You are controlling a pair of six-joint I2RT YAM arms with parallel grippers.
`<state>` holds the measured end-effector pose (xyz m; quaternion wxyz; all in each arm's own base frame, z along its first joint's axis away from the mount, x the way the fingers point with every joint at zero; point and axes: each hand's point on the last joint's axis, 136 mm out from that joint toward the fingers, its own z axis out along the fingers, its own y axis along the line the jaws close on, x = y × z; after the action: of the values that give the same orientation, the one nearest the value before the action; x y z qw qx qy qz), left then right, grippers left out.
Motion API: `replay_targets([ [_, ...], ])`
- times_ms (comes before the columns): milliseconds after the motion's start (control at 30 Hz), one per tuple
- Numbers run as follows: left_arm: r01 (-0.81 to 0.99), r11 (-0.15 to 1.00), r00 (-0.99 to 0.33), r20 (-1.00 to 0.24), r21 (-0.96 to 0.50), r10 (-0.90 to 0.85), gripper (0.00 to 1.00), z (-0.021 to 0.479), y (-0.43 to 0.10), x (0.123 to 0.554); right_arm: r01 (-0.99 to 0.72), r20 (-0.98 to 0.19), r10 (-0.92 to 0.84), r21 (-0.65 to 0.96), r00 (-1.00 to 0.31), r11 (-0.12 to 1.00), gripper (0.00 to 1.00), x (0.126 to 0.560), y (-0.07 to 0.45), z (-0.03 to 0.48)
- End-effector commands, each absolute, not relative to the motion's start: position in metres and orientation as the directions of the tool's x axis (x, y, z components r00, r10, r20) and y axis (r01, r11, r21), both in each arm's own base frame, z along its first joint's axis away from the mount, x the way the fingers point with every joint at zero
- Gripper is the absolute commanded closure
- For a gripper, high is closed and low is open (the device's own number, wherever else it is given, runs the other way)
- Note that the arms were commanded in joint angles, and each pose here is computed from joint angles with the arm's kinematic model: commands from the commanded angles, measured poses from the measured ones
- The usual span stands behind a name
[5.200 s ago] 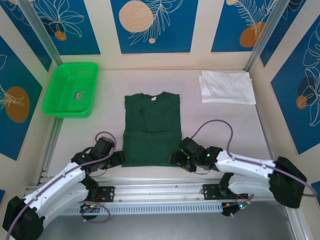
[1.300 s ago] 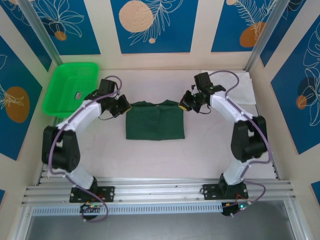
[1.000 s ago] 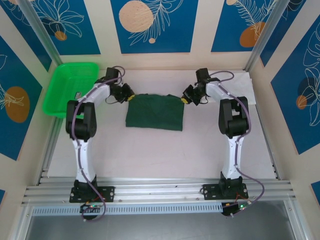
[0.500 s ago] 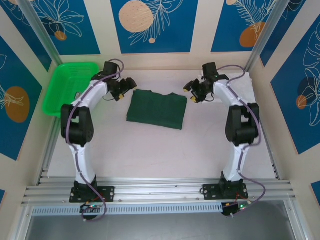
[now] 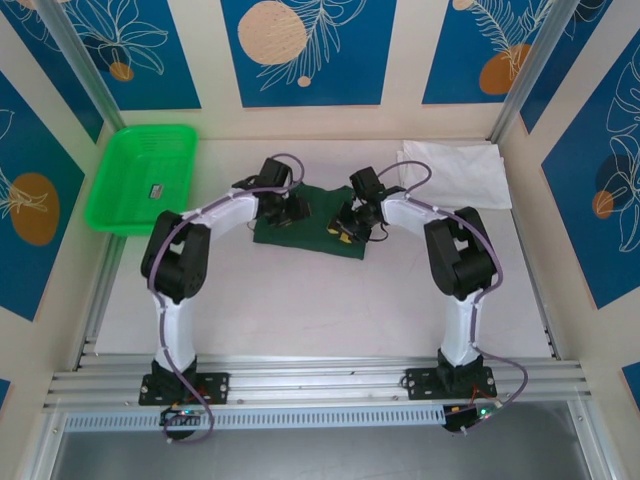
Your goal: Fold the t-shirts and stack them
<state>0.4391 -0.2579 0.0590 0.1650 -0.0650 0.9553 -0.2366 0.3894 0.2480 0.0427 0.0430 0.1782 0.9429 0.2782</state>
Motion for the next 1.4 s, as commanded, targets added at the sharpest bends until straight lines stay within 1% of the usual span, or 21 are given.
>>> replay_targets([
  [0,-0.057,0.888,-0.945,-0.262,-0.455,-0.195,0.59,0.03,-0.251,0.435,0.299,0.034,0.33,0.514,-0.943,0.804,0.7,0.377,0.251,0.03],
  [100,-0.084,0.889,-0.958,-0.21,-0.45,-0.196,0.6,0.01,-0.245,0.407,0.276,0.039,0.294,0.475,-0.955,0.836,0.71,0.358,0.252,0.018],
  [200,-0.094,0.895,-0.967,-0.173,-0.437,-0.186,0.59,0.0,-0.238,0.369,0.228,0.057,0.228,0.446,-0.972,0.865,0.71,0.332,0.252,0.013],
  [267,-0.077,0.902,-0.975,-0.156,-0.425,-0.157,0.59,-0.004,-0.236,0.34,0.197,0.047,0.196,0.439,-0.979,0.877,0.71,0.311,0.251,0.013],
  [467,-0.08,0.904,-0.979,-0.138,-0.419,-0.15,0.57,-0.009,-0.217,0.248,0.068,0.015,0.068,0.392,-0.998,0.917,0.69,0.234,0.245,0.015],
  [533,-0.081,0.911,-0.977,-0.148,-0.405,-0.153,0.55,-0.007,-0.208,0.219,0.032,0.005,0.032,0.377,-0.999,0.926,0.66,0.211,0.237,0.015],
  [600,-0.082,0.911,-0.974,-0.162,-0.404,-0.16,0.53,0.0,-0.202,0.201,0.015,-0.017,0.023,0.382,-1.0,0.924,0.6,0.199,0.229,0.019],
  [667,-0.084,0.909,-0.968,-0.181,-0.408,-0.171,0.52,0.013,-0.196,0.191,0.023,-0.031,0.038,0.399,-0.999,0.917,0.58,0.192,0.219,0.025],
  [767,-0.074,0.901,-0.953,-0.237,-0.428,-0.191,0.48,0.044,-0.189,0.191,0.02,-0.061,0.056,0.475,-0.997,0.88,0.54,0.191,0.217,0.049],
  [800,-0.059,0.904,-0.945,-0.268,-0.424,-0.188,0.46,0.058,-0.186,0.194,0.023,-0.084,0.075,0.5,-0.994,0.866,0.53,0.194,0.216,0.059],
  [867,-0.003,0.911,-0.932,-0.33,-0.412,-0.152,0.45,0.085,-0.187,0.204,0.019,-0.134,0.106,0.53,-0.985,0.848,0.52,0.203,0.215,0.077],
  [933,0.045,0.925,-0.918,-0.381,-0.377,-0.111,0.51,0.109,-0.187,0.216,0.02,-0.181,0.139,0.54,-0.974,0.841,0.53,0.218,0.215,0.095],
  [1000,0.065,0.936,-0.908,-0.409,-0.345,-0.088,0.56,0.119,-0.187,0.229,0.005,-0.202,0.143,0.561,-0.969,0.828,0.57,0.232,0.222,0.108],
  [1133,0.06,0.942,-0.913,-0.401,-0.331,-0.082,0.62,0.111,-0.19,0.258,-0.005,-0.212,0.131,0.544,-0.968,0.839,0.68,0.264,0.237,0.114],
  [1267,0.036,0.965,-0.92,-0.385,-0.259,-0.069,0.64,0.085,-0.182,0.29,0.001,-0.179,0.11,0.521,-0.978,0.853,0.72,0.299,0.251,0.1],
  [1367,0.002,0.966,-0.929,-0.358,-0.257,-0.093,0.68,0.063,-0.174,0.313,0.027,-0.126,0.104,0.499,-0.987,0.866,0.74,0.323,0.255,0.078],
])
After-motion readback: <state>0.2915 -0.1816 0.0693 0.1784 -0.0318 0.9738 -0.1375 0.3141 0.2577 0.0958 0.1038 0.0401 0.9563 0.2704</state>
